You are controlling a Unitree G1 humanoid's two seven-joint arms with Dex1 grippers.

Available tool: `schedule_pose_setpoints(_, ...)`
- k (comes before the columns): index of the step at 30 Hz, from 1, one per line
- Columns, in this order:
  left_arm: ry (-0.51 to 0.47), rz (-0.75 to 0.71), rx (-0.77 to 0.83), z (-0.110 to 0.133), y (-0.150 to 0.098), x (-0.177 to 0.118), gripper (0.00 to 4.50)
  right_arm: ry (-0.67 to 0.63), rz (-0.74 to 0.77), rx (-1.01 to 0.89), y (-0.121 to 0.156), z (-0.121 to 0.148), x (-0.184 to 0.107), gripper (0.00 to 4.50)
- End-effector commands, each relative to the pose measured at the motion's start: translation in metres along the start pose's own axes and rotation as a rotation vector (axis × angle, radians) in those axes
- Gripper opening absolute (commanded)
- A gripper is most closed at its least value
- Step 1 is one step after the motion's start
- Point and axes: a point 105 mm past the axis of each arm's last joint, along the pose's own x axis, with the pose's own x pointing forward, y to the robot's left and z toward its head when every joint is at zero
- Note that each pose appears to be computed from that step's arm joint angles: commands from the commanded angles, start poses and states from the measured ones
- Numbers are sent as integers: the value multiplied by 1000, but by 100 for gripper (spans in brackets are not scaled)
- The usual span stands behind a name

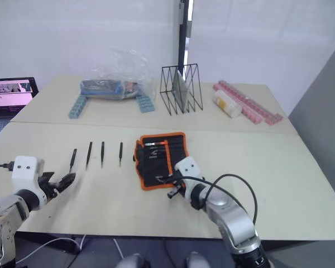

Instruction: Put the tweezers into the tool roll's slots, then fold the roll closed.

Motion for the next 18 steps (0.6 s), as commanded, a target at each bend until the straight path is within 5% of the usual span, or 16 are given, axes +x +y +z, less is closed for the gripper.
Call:
schedule_pose_setpoints(1,-34,51,-7,5,-3,-11,369,-77,2,-27,-3,21,-9,0)
schedule_pose_setpoints(8,1,99,-60,-5,3,-9,369,-78,-38,-30,-13,22,3,0)
schedule_pose_setpoints(18,-26,112,-93,1,3,2,369,-45,-94,-10,-17,-10,17,0)
